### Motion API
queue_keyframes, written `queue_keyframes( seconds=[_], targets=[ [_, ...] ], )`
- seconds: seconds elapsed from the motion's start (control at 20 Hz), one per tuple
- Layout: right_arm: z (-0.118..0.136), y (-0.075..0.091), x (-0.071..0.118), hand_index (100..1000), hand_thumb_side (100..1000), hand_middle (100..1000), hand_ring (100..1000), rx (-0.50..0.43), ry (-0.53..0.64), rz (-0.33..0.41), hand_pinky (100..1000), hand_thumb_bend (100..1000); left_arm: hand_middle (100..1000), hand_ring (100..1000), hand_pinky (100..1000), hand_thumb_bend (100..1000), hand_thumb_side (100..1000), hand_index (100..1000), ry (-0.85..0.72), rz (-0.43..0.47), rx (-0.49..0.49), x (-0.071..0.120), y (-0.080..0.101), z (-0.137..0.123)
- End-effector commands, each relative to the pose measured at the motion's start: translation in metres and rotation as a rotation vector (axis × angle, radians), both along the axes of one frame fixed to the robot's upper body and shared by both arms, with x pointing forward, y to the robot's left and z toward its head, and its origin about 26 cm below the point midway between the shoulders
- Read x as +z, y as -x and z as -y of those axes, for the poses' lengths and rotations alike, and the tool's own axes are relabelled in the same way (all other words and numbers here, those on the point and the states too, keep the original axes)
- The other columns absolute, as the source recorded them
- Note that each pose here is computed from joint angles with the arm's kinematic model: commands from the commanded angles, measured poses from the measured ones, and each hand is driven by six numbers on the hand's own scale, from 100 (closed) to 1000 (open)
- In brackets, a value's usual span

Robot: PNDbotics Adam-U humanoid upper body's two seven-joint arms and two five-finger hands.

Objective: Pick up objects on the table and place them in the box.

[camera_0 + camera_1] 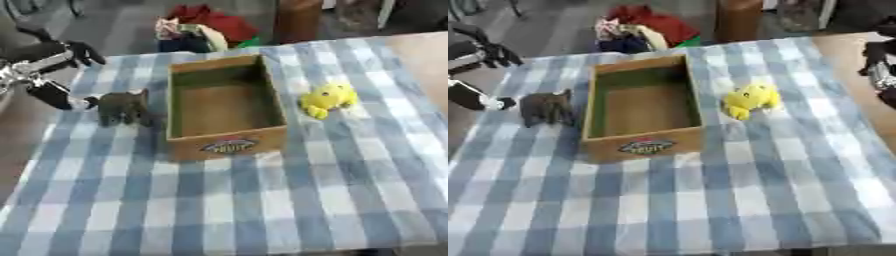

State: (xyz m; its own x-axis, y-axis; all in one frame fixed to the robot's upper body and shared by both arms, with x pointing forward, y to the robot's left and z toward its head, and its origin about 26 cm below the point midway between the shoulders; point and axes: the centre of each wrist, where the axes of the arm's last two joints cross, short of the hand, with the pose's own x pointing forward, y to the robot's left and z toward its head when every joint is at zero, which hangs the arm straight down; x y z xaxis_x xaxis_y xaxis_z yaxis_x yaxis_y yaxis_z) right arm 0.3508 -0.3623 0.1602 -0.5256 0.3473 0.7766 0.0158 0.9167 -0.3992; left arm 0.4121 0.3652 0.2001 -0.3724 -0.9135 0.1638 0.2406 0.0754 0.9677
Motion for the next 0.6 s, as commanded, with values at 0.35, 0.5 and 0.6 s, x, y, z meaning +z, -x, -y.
queue_keyframes(
  seconds=[0.35, 0.5, 0.6],
  targets=[
    [0.0024, 0.0001, 0.0106, 851, 329, 594, 844, 0.002, 0.022, 0.025, 617, 100, 857, 847, 812, 443, 158, 875, -0.025, 0.028, 0.008, 0.0134, -0.0020, -0.0019],
    [0.0024, 0.0001, 0.0101, 851, 329, 594, 844, 0.003, 0.022, 0.023, 617, 100, 864, 849, 813, 465, 184, 880, -0.037, 0.021, 0.018, 0.0103, -0.0043, -0.0006],
    [0.0023, 0.0001, 0.0100, 851, 328, 594, 844, 0.003, 0.022, 0.023, 617, 100, 864, 848, 812, 474, 191, 882, -0.045, 0.012, 0.030, 0.0066, -0.0070, 0.0007]
  ],
)
